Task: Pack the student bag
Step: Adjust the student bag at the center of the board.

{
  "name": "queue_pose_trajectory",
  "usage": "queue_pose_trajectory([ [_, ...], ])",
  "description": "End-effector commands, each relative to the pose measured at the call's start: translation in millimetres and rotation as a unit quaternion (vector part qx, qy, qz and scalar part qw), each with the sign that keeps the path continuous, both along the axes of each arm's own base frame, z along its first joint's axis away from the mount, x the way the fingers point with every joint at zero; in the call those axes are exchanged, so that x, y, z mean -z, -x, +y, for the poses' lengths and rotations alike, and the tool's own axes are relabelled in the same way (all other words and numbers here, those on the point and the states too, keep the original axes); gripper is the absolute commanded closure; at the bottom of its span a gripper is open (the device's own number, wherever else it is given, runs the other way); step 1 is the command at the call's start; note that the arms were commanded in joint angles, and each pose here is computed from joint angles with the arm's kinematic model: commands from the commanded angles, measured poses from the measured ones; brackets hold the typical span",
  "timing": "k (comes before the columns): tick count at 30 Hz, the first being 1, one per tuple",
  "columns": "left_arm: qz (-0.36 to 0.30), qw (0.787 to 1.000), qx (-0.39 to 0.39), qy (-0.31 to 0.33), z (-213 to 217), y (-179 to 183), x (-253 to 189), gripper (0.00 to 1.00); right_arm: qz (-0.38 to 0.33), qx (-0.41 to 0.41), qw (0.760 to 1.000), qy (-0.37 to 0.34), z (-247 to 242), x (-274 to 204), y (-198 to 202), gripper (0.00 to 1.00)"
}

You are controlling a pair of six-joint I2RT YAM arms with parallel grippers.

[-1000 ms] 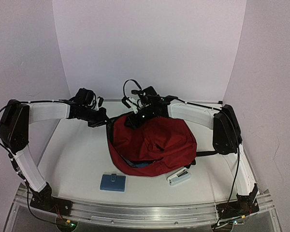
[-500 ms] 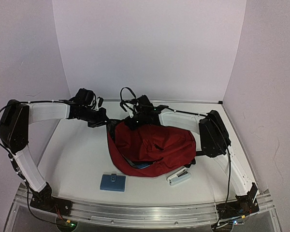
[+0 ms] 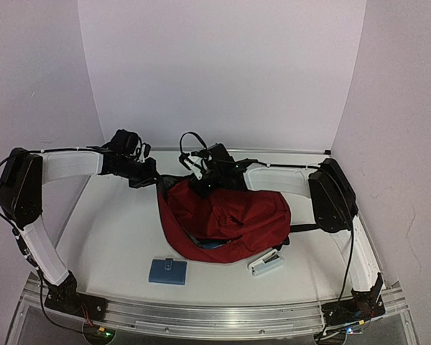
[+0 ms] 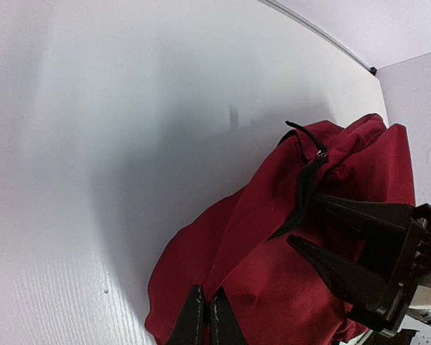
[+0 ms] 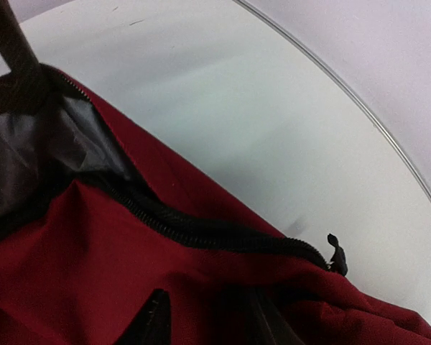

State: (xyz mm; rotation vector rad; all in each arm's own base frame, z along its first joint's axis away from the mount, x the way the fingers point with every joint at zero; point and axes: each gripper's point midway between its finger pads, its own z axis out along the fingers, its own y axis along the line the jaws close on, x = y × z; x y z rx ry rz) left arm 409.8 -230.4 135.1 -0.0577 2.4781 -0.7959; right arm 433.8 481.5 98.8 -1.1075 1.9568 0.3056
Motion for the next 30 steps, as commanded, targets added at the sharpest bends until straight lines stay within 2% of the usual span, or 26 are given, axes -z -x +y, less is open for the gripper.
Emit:
queue_pose_trajectory([
  [1, -0.097, 0.995, -0.021, 0.032, 6, -32, -64, 1.00, 0.014, -0.021, 0.999, 0.038, -2, 11, 13, 0.57],
  [8, -0.117, 0.992, -0.002, 0.050, -1, -31, -75, 1.00, 0.030, 0.001, 0.993, 0.115, -13, 79, 1, 0.55],
  [12, -0.123, 0.991, -0.002, 0.050, 1, -34, -75, 1.00, 0.058, 0.003, 0.991, 0.117, -22, 80, -1, 0.55],
  [14, -0.110, 0.993, -0.007, 0.045, 6, -38, -66, 0.99, 0.081, -0.018, 0.991, 0.100, -19, 64, 12, 0.49],
  [18, -0.090, 0.995, -0.006, 0.036, 9, -35, -54, 0.79, 0.130, -0.066, 0.989, -0.002, -6, -21, 47, 0.29],
  [22, -0.111, 0.993, -0.005, 0.029, 17, -17, -73, 0.59, 0.133, -0.087, 0.984, -0.079, -22, -111, 75, 0.20],
  [25, -0.139, 0.990, 0.011, 0.014, 23, 7, -93, 0.43, 0.142, -0.070, 0.981, -0.110, -57, -146, 80, 0.17],
  [30, -0.161, 0.981, 0.106, -0.021, -3, 66, -109, 0.37, 0.161, -0.009, 0.982, -0.097, -137, -142, 76, 0.16],
])
